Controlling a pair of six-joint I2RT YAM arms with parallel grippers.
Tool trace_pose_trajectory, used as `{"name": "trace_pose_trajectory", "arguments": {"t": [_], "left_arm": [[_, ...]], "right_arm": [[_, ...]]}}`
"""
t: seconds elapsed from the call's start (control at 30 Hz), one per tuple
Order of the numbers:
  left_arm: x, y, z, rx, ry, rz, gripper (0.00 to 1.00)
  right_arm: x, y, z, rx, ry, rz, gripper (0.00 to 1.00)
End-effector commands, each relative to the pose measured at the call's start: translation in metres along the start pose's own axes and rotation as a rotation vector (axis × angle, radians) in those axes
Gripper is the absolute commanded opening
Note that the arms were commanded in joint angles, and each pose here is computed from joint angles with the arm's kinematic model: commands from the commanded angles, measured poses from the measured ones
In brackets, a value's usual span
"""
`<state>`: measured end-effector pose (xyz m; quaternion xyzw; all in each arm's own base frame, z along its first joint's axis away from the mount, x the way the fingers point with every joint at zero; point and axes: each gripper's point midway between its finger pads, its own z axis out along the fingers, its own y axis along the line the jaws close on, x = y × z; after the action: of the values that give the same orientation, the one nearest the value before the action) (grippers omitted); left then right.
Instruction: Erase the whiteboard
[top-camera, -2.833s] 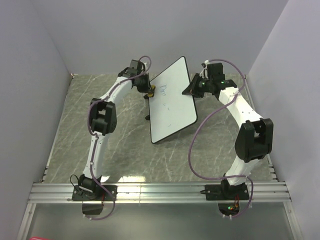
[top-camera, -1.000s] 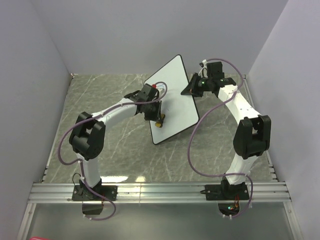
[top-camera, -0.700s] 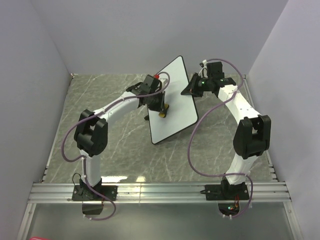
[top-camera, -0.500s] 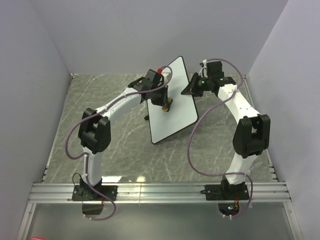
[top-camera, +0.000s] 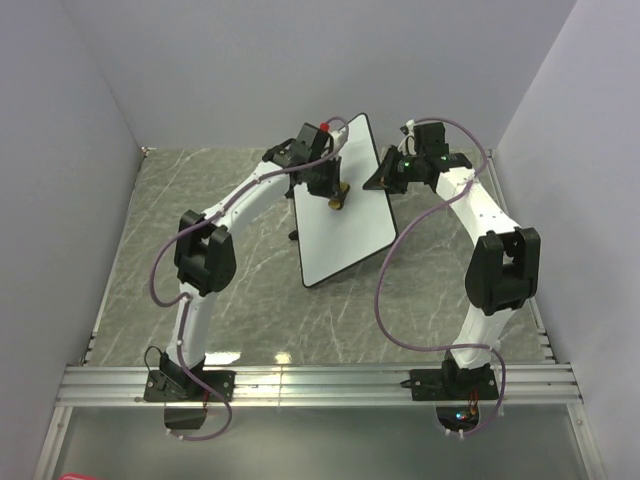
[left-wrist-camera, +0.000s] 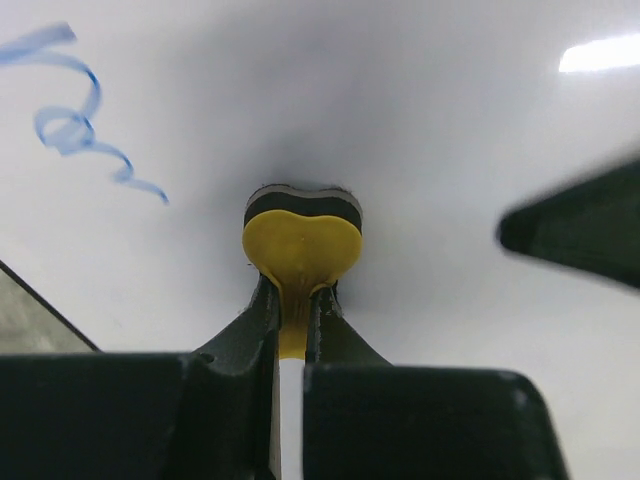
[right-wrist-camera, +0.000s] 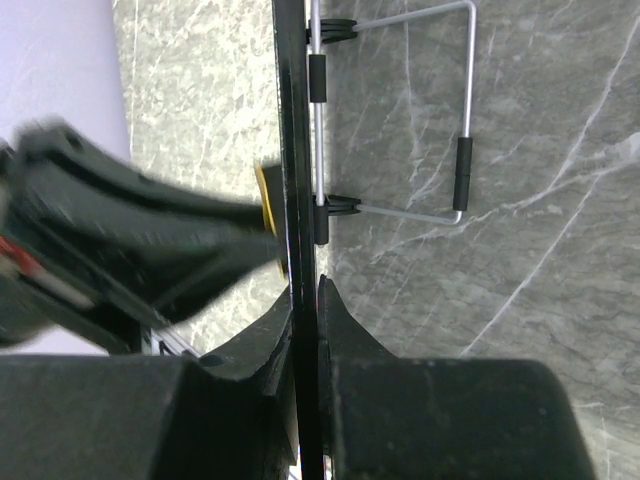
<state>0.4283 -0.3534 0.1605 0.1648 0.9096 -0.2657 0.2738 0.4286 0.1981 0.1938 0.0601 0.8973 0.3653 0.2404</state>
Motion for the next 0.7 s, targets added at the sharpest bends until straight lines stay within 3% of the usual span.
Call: {"name": "trace_pose_trajectory", "arguments": {"t": [0.0, 0.23, 0.47, 0.67], "left_arm": [[-0.014, 0.011, 0.049, -0.005, -0.046, -0.004, 0.0], [-0.042, 0.085, 0.077, -0.136, -0.116, -0.057, 0.0], [-0.025, 0.148, 0.111, -0.197, -0.072, -0.118, 0.0], [-0.021, 0.119, 0.103, -0.041, -0.047, -0.066, 0.0]], "right_arm": [[0.138, -0.002, 0.02, 0.018, 0.48, 0.093, 0.0], [0.161, -0.004, 0.007, 0.038, 0.524, 0.084, 0.0], [0.164, -0.005, -0.002, 0.064, 0.525, 0.052, 0.0], [0.159, -0.003, 0.004, 0.065, 0.526, 0.055, 0.0]]}}
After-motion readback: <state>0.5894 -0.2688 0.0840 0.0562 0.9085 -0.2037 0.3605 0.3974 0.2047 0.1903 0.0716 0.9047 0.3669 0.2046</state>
